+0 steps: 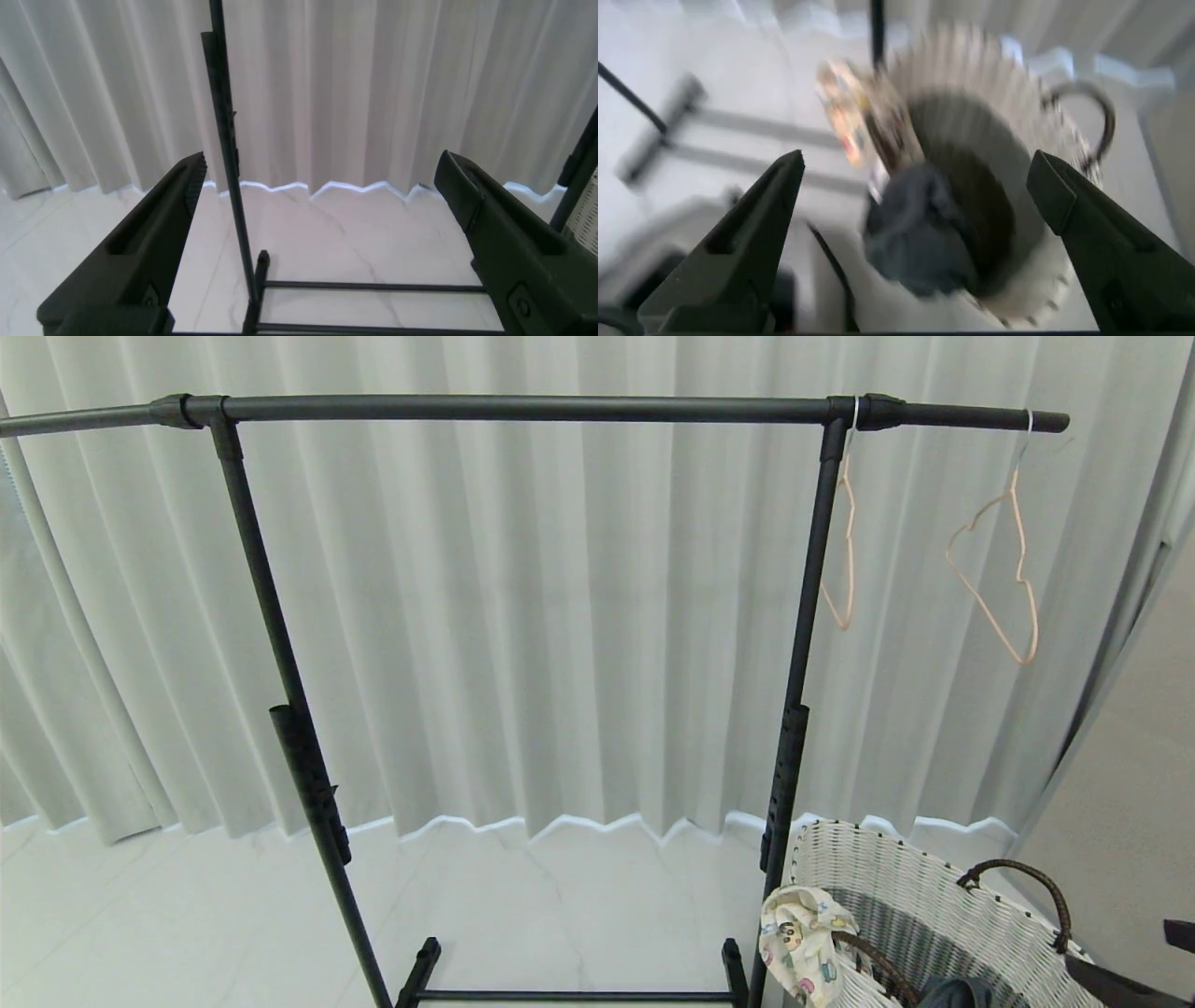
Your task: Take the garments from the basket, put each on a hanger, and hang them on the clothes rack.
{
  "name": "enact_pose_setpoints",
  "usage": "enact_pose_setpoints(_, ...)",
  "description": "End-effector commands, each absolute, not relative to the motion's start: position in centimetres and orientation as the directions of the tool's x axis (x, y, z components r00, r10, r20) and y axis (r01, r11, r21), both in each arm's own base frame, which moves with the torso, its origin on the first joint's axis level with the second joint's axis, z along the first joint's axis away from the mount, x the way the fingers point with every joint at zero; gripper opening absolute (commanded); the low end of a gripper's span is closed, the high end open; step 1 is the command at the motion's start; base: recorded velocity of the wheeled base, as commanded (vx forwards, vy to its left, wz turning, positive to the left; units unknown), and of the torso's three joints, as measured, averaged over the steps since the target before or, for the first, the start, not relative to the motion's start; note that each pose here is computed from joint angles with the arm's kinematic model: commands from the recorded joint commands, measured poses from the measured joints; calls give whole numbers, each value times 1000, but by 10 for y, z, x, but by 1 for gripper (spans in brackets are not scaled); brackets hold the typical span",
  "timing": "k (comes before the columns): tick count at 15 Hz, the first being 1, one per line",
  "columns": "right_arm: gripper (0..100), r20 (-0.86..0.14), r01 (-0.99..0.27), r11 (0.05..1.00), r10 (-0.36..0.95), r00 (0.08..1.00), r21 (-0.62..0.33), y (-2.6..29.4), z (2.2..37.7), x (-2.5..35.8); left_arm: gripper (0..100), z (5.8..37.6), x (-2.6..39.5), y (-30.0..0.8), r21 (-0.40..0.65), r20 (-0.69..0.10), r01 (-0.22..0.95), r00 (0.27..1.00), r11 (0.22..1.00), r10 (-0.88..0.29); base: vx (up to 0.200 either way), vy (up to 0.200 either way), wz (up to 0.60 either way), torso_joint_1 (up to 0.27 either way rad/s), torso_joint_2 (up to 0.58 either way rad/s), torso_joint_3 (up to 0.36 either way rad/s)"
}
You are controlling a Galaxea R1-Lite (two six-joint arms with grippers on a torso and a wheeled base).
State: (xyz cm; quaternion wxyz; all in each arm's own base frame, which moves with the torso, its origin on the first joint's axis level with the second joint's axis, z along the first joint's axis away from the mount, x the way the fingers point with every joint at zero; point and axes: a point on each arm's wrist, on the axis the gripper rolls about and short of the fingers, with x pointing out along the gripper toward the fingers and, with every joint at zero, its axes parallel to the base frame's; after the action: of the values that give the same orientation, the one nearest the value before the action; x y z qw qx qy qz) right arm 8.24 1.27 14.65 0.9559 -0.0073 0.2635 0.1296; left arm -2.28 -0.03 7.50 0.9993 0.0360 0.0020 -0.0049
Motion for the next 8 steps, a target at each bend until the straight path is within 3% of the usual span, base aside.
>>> enact_pose_setpoints(1, 100, -788, -225, 974, 138, 600, 0, 6, 97, 151, 100, 75, -23, 0, 72, -5, 10, 1000, 997, -9, 0, 0, 0, 0, 0, 0)
enact_pose_setpoints(4, 100, -857, -185, 980, 31, 515, -76, 7, 77, 161, 100, 75, -23, 0, 72, -3, 9, 1000, 997, -9, 0, 0, 0, 0, 0, 0)
enact_pose_setpoints(8, 100, -896, -206, 976, 30, 443, -70, 10, 63, 166, 100, 75, -23, 0, 72, -3, 9, 1000, 997, -9, 0, 0, 0, 0, 0, 0)
